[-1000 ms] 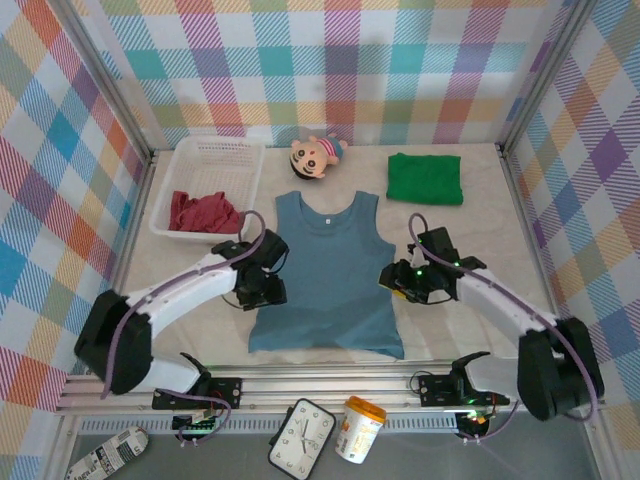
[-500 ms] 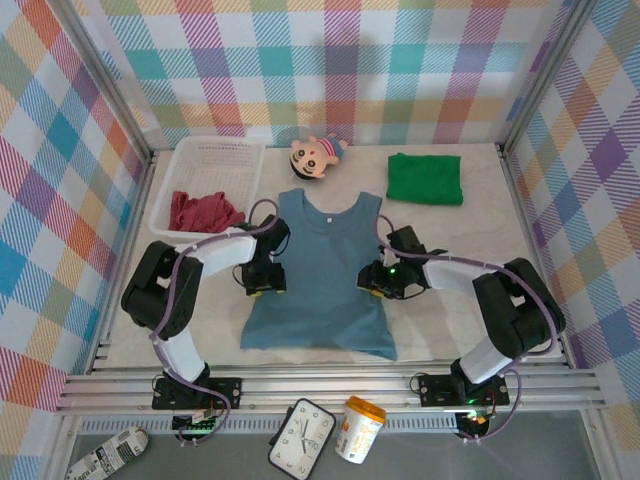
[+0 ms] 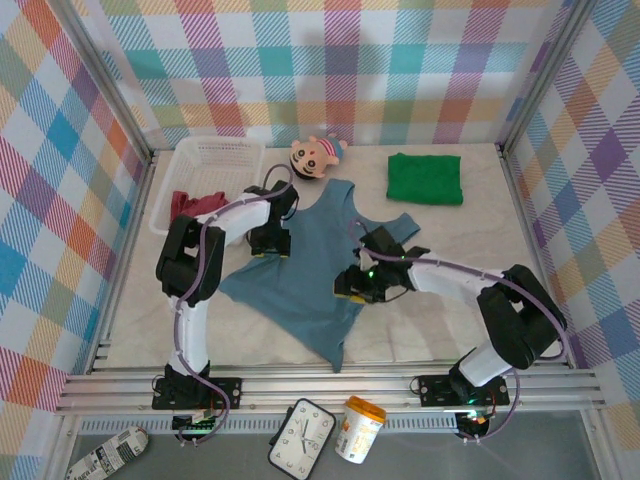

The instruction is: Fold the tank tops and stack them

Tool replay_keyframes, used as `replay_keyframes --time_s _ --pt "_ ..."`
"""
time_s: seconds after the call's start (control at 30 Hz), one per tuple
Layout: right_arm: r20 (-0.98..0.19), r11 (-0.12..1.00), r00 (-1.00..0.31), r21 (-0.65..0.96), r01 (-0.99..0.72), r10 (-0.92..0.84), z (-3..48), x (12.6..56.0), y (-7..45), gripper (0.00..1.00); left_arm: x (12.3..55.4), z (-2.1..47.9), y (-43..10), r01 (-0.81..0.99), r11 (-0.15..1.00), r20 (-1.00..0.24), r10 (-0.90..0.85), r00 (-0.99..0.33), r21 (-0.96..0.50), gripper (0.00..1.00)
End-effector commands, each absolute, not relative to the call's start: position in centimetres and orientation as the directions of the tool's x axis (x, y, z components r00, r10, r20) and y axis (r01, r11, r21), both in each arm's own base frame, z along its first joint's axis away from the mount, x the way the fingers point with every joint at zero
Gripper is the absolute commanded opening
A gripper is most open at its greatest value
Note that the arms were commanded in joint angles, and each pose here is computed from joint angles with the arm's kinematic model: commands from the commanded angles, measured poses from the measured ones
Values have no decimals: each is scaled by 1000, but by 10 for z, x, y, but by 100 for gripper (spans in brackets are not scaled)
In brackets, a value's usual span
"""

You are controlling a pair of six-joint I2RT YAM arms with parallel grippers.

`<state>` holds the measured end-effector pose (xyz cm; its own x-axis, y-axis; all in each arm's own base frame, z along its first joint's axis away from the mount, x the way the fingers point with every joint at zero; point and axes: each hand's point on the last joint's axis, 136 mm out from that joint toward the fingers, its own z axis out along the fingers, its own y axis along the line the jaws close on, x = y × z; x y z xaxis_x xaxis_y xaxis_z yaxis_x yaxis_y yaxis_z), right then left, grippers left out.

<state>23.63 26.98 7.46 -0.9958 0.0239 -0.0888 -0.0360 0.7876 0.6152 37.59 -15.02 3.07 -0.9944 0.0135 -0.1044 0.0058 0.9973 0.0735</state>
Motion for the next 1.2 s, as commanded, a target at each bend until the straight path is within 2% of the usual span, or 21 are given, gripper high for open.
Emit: replay_keyframes --time_s 0.0,0.13,0.2,0.3,0.43,0.63,0.77,0.9,1.03,1.17 --pt "-270 840 -963 519 -160 -16 97 283 245 50 374 60 -149 33 993 -117 47 -992 113 55" --pt "-336 835 -940 498 -234 -63 96 334 238 50 346 92 -153 -45 998 -155 -37 -987 49 56" --pt "-350 852 -929 442 -280 -124 84 355 234 50 321 100 -170 -89 995 -167 -97 -981 -55 56" --pt "-325 870 -930 393 -297 -170 62 375 224 50 279 94 -201 -104 980 -135 -127 -983 -170 56" --pt "-269 889 -950 379 -256 -159 36 382 213 50 241 72 -209 -131 978 -109 -150 -983 -164 56" --pt "-148 923 -986 362 -129 -80 9 346 191 50 227 32 -188 -159 983 -86 -167 -982 -97 56" --pt "-38 928 -998 370 31 48 1 297 174 49 243 21 -179 -101 994 -68 -103 -992 -36 56" --pt "24 897 -974 387 215 223 2 251 159 49 269 21 -185 3 1000 -51 2 -999 -20 56" --pt "51 838 -921 398 374 387 0 218 143 50 290 21 -217 112 991 -30 110 -993 -73 56" --pt "-13 856 -919 369 362 394 9 209 126 52 300 31 -238 164 983 -34 162 -986 -77 56"
